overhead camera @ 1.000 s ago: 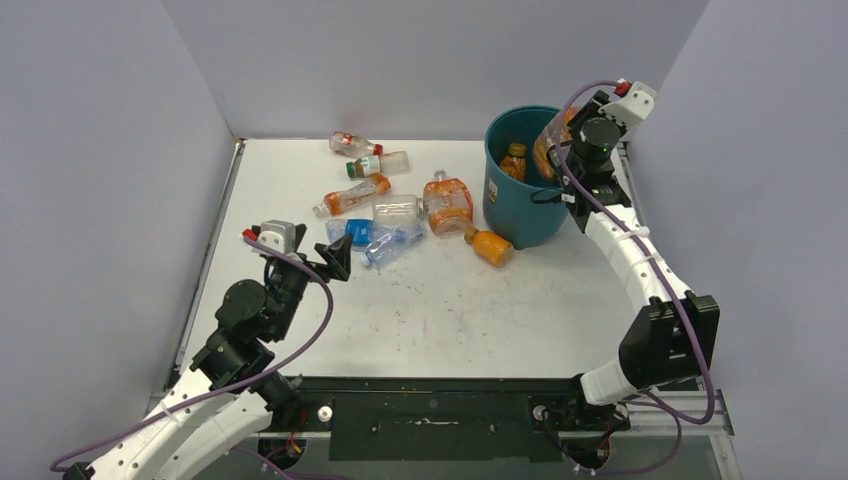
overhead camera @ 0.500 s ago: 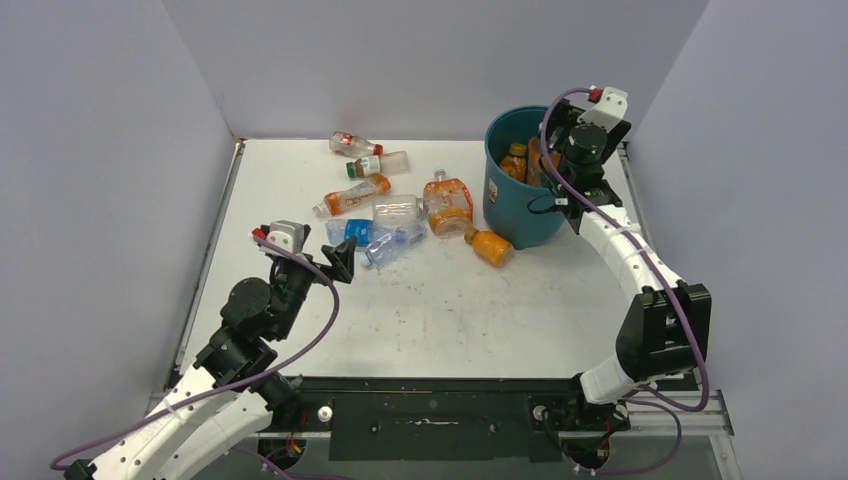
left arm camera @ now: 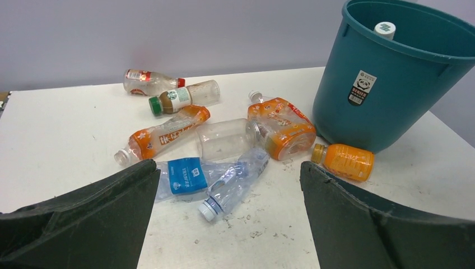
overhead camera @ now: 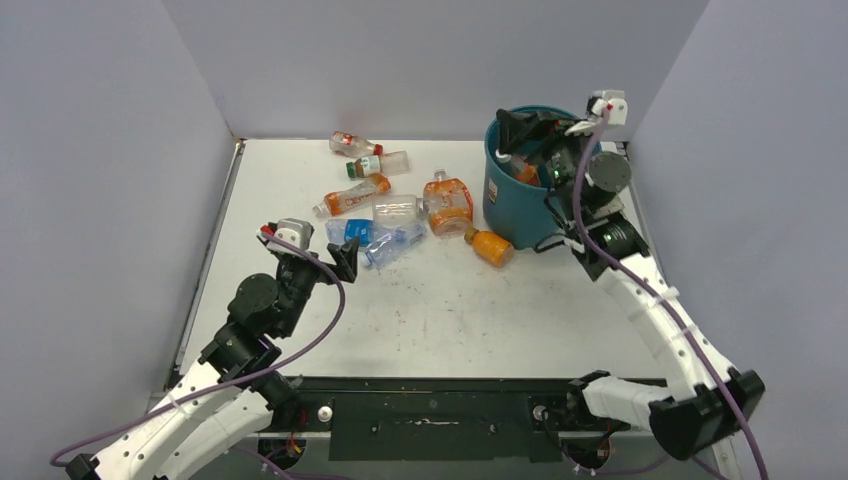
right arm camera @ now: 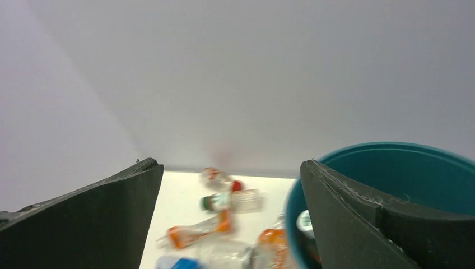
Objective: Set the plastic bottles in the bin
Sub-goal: Place the plastic bottle in the trash bin, then pick up the plastic bottle at the center of the board.
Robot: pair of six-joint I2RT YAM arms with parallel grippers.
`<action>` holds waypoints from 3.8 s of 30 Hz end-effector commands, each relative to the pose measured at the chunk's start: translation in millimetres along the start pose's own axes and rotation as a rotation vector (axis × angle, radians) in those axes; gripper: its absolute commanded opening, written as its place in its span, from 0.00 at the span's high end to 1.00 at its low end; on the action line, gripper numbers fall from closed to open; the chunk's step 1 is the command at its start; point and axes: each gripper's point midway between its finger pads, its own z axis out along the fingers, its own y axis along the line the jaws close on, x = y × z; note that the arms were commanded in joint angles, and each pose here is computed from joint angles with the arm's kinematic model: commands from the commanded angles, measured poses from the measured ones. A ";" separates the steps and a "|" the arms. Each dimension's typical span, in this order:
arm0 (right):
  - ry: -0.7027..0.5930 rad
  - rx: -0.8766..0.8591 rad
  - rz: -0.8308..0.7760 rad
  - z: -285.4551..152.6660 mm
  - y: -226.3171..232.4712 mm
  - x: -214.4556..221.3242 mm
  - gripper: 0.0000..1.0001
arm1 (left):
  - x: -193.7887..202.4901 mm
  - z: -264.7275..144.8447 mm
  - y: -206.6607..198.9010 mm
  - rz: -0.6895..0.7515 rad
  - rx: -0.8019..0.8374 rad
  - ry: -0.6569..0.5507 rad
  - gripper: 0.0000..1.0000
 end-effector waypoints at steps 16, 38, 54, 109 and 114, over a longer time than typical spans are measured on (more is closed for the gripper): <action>0.620 -0.375 0.159 -204.9 52.9 240.2 0.05 | 93.8 38.6 -12.5 0.102 -0.026 0.381 0.04; 0.621 -0.323 0.186 -230.2 25.0 272.7 0.08 | 203.7 110.4 3.0 0.113 -0.009 0.825 0.05; 0.554 -0.286 0.183 -234.1 17.2 238.1 0.08 | 244.6 127.3 -14.7 0.092 -0.009 0.891 0.19; 0.599 -0.367 0.224 -241.5 39.0 218.0 0.09 | 162.1 96.9 -92.2 -0.224 0.139 0.635 0.72; 0.579 -0.442 0.315 -234.9 62.2 220.9 0.10 | 97.5 64.4 -104.0 -0.577 0.277 0.336 0.72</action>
